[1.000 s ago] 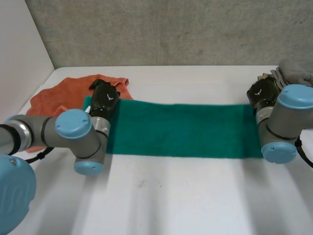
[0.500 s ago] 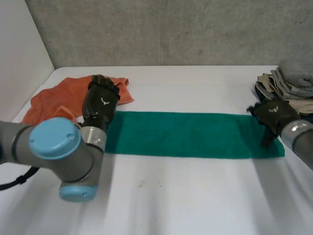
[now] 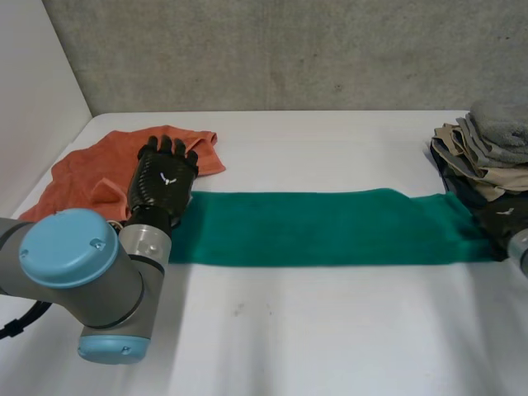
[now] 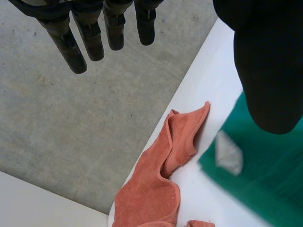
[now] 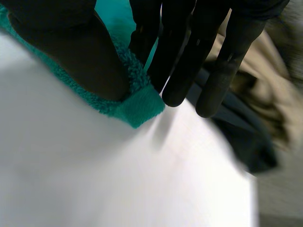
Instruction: Fold the laundry.
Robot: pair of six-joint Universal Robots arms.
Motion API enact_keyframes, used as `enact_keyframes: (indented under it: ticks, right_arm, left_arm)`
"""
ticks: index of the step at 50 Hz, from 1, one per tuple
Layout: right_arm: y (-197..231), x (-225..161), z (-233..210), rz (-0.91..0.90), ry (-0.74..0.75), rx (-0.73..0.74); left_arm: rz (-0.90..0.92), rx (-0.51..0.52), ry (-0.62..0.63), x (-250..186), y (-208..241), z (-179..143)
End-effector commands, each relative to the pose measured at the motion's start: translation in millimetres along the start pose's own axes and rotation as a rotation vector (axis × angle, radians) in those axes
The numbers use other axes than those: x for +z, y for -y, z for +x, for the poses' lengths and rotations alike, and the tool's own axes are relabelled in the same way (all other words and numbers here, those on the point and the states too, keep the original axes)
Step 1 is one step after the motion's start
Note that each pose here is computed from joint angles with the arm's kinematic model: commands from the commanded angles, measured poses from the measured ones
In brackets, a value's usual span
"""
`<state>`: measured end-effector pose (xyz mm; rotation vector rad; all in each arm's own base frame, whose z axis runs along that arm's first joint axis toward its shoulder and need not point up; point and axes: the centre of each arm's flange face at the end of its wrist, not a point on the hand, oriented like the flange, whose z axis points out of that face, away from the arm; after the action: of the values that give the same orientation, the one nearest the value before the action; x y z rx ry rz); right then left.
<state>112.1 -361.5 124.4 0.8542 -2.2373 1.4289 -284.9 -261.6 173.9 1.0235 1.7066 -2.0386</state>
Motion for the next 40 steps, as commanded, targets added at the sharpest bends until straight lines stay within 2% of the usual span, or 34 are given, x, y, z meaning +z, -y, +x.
enact_keyframes:
  ticks: [1, 5, 9, 10, 13, 14, 17, 18, 21, 22, 25, 29, 33, 39, 40]
  right_arm:
    - [-5, -7, 36, -0.054, -0.136, -0.220]
    - [1, -5, 49, -0.050, -0.189, -0.285]
    - [36, -13, 38, 0.070, -0.207, -0.315]
    - [64, -24, 19, 0.177, -0.191, -0.331]
    - [103, -40, -11, 0.350, -0.162, -0.338]
    - [123, -52, -35, 0.460, -0.124, -0.346]
    - [149, -72, -68, 0.619, -0.062, -0.371]
    - [162, -85, -94, 0.715, -0.003, -0.386]
    - [172, -101, -140, 0.844, 0.115, -0.419]
    - [175, -112, -173, 0.927, 0.195, -0.449]
    - [179, -134, -229, 1.053, 0.327, -0.484]
    - [166, -145, -276, 1.108, 0.449, -0.523]
    - [148, -141, -296, 1.086, 0.510, -0.545]
    - [153, -147, -274, 1.022, 0.467, -0.491]
    - [157, -146, -258, 0.967, 0.433, -0.438]
  left_arm:
    - [0.005, -0.004, 0.006, -5, 8, -9]
    - [0.004, -0.005, 0.007, -9, 11, -14]
    - [-0.001, -0.020, 0.011, -12, 13, -20]
    - [0.000, -0.031, 0.014, -13, 15, -22]
    - [0.000, -0.050, 0.026, -12, 16, -28]
    - [-0.003, -0.063, 0.036, -12, 16, -32]
    - [-0.007, -0.082, 0.050, -11, 15, -38]
    - [-0.011, -0.093, 0.053, -12, 16, -41]
    - [-0.021, -0.108, 0.044, -14, 15, -41]
    - [-0.028, -0.114, 0.038, -16, 14, -41]
    - [-0.043, -0.117, 0.024, -18, 11, -38]
    - [-0.051, -0.115, 0.015, -19, 9, -36]
    - [-0.058, -0.115, 0.010, -19, 6, -33]
    - [-0.052, -0.117, 0.005, -19, 8, -32]
    - [-0.050, -0.117, 0.006, -19, 9, -33]
